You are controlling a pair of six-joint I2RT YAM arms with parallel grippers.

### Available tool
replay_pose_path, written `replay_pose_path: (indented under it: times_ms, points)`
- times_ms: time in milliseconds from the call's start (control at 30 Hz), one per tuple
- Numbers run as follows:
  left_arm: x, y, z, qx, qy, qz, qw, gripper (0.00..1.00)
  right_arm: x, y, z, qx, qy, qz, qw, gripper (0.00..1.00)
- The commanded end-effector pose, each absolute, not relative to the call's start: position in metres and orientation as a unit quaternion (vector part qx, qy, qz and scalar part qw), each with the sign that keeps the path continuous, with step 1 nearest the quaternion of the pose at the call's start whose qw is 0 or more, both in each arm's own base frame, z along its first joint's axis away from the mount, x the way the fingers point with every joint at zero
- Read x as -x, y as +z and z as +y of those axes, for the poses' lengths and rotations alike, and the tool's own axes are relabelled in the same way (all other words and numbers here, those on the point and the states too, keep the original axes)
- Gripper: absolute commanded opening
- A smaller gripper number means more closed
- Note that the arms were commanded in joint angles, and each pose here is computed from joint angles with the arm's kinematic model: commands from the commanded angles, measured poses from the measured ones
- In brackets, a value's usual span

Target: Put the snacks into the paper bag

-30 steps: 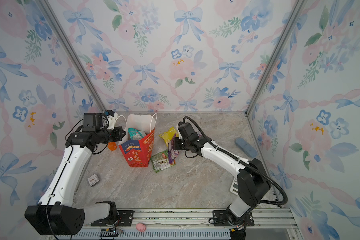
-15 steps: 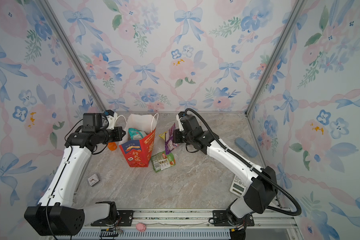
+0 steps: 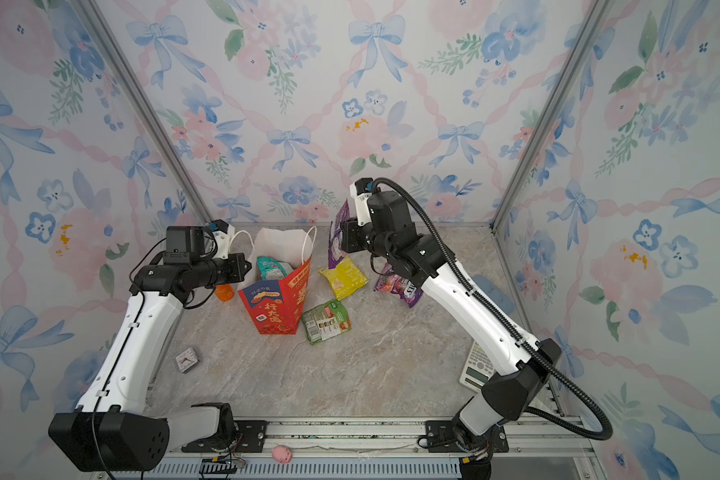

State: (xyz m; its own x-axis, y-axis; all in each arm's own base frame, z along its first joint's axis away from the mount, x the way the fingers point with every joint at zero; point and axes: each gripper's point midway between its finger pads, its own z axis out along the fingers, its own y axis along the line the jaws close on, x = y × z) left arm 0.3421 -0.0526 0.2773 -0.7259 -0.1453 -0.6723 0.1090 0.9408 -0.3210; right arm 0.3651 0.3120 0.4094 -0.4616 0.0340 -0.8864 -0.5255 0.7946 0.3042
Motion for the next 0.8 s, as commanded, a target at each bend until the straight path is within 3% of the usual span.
replay_pose_path:
  times_ms: [0,500,767]
  points:
    - [-0.339,0.287,-0.054,0.005,-0.178,0.906,0.383,0.00,-0.372,0.431,0.317,0.170,0.272,0.792,0.520,0.00]
    - [-0.339,0.284,-0.055,0.005,-0.180,0.908,0.379,0.00,-0.407,0.482,0.343,0.184,0.269,0.754,0.570,0.00]
    - [-0.338,0.287,-0.055,0.004,-0.179,0.906,0.383,0.00,-0.415,0.469,0.354,0.190,0.268,0.766,0.552,0.00]
